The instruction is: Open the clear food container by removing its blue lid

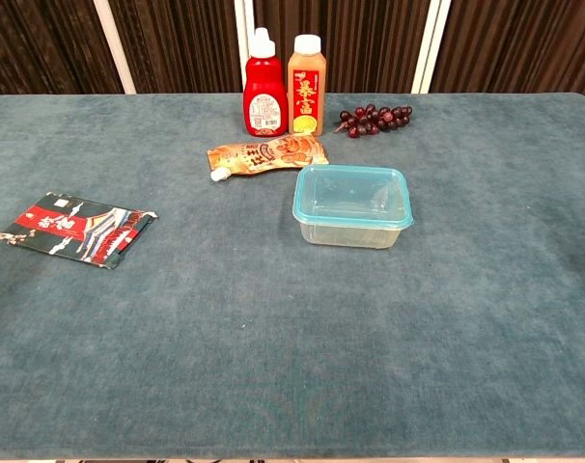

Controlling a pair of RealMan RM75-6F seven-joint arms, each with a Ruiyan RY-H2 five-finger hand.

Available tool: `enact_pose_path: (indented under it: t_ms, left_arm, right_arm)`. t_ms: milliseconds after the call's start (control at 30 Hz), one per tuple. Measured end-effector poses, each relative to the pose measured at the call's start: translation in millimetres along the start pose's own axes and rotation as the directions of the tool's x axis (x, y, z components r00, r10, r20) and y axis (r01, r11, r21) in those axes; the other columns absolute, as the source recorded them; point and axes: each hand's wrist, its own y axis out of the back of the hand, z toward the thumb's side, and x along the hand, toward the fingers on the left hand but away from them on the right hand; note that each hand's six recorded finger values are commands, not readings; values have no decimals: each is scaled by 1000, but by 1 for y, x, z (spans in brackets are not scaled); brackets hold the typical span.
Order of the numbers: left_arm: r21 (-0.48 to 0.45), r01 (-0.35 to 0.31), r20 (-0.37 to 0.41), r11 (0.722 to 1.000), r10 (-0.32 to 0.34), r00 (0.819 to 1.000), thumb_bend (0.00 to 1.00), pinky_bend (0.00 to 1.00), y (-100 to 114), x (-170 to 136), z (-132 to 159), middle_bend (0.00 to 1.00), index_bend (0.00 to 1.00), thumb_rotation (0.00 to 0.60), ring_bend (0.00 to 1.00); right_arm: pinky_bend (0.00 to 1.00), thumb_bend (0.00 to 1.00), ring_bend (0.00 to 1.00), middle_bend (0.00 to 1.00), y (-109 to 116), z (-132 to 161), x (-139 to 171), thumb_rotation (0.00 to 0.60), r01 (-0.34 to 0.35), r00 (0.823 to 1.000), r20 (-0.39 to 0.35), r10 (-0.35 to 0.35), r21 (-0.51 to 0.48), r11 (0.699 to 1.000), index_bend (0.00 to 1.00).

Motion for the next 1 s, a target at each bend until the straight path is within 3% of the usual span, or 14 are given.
enact_pose_path:
  t_ms: [700,1000]
  left_arm:
    - [-33,16,16,999,-16,1000,0,5,-2,5,12,0,0,600,0]
    - [-47,46,98,998,-42,994,0,5,7,36,56,0,0,600,0]
  right_arm:
    - [0,188,0,0,6,-10,1,600,7,999,33,-7,-3,1000,0]
    - [0,187,0,0,5,-10,0,600,7,999,42,-7,-12,1000,0]
